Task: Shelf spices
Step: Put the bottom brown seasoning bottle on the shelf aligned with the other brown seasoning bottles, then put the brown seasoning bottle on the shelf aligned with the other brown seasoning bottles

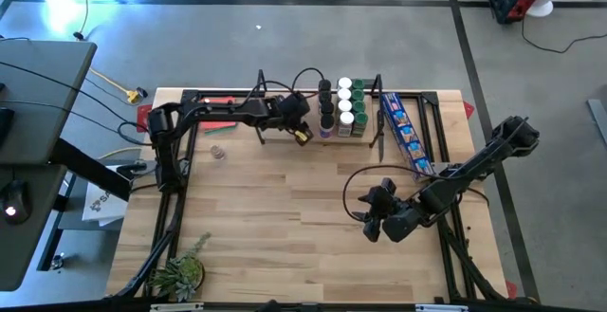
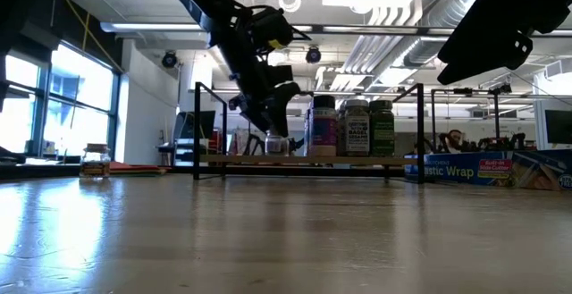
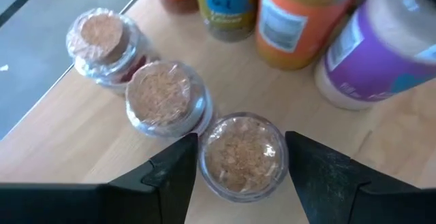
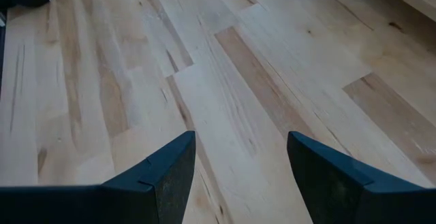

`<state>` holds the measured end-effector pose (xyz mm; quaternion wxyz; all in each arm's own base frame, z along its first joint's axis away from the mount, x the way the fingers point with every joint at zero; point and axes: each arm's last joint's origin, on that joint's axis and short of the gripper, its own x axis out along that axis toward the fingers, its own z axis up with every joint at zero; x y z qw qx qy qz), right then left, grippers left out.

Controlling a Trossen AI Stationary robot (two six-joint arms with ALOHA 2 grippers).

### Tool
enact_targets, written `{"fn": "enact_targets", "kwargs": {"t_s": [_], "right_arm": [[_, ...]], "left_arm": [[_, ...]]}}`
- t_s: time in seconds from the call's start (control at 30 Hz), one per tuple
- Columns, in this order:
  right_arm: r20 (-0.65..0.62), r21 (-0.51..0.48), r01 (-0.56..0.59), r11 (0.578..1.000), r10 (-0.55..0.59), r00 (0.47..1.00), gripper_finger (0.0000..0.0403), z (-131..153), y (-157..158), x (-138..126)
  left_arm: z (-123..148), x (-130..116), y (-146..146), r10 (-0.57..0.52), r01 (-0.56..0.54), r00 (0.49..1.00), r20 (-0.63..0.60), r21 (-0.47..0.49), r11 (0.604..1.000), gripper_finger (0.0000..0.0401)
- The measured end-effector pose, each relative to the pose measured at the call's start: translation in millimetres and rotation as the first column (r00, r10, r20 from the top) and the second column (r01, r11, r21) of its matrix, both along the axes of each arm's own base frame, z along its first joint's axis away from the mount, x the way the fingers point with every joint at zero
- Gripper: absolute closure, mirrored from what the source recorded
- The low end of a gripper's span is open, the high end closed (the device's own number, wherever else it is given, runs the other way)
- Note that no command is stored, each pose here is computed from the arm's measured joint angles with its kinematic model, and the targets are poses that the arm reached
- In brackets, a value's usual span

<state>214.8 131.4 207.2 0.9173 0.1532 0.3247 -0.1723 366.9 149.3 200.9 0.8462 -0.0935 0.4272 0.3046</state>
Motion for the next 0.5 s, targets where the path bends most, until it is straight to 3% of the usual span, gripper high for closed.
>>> {"fn": "enact_targets", "kwargs": {"t_s": [0.23, 0.5], "right_arm": [[0.000, 0.000, 0.000, 1.000, 0.000, 1.000, 0.0176, 0, 0, 0], [0.000, 0.001, 0.000, 1.000, 0.000, 1.000, 0.0176, 0, 0, 0]], "left_arm": [[8, -3, -3, -0.014, 0.015, 1.000, -0.020, 0.024, 1.000, 0.0186], [68, -13, -54, -0.149, 0.148, 0.987, 0.056, 0.034, 0.988, 0.0185]]}}
